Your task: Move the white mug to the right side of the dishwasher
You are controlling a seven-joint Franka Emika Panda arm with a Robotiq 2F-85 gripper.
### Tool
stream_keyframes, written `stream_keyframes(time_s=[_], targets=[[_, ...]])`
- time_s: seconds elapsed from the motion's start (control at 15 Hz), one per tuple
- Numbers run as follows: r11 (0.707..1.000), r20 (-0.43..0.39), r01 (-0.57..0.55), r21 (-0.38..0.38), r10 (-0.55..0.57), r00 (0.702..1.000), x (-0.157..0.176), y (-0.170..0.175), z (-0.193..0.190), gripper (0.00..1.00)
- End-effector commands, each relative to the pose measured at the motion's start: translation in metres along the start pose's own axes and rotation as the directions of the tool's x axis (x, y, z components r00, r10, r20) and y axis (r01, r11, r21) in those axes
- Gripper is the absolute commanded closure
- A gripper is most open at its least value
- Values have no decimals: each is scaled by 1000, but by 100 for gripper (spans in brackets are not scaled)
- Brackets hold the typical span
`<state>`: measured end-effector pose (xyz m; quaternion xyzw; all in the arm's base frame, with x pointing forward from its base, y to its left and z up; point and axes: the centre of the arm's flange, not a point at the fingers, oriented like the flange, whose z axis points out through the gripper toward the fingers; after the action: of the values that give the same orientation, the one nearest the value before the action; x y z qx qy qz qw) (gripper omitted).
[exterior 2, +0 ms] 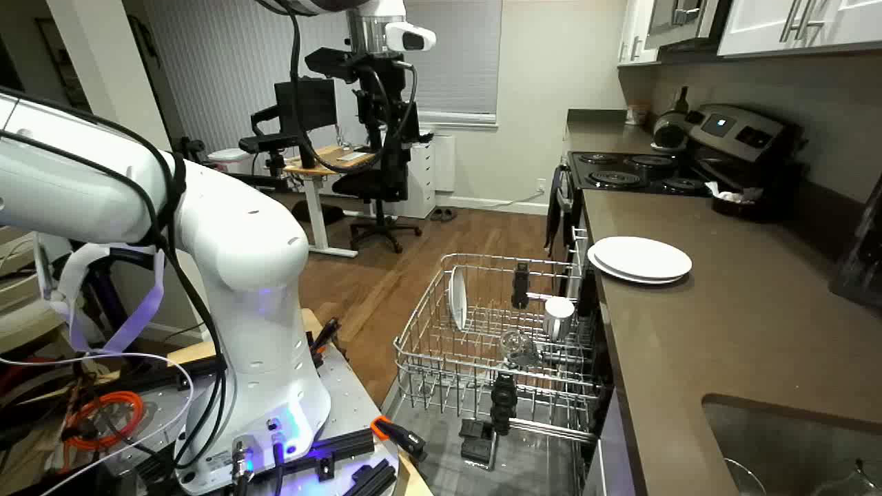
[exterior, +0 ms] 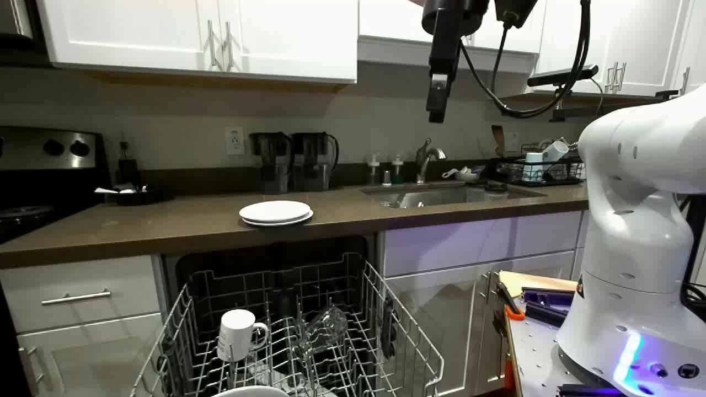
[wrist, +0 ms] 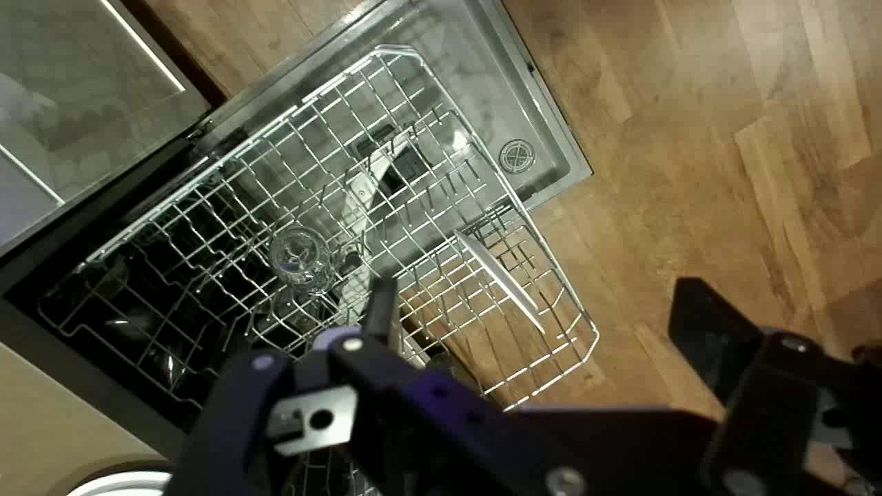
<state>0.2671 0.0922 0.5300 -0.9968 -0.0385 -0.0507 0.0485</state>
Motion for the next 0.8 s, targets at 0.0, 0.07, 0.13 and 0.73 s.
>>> stream_keyframes(time_s=[0.0,0.07,0.13,0.73], targets=[[1000,0,0,0,0,1000,0,0,0,0],[1000,0,0,0,0,1000,0,0,0,0],[1000,0,0,0,0,1000,0,0,0,0],[999,-4,28,-24,-28,1000,7,-3,5,0]])
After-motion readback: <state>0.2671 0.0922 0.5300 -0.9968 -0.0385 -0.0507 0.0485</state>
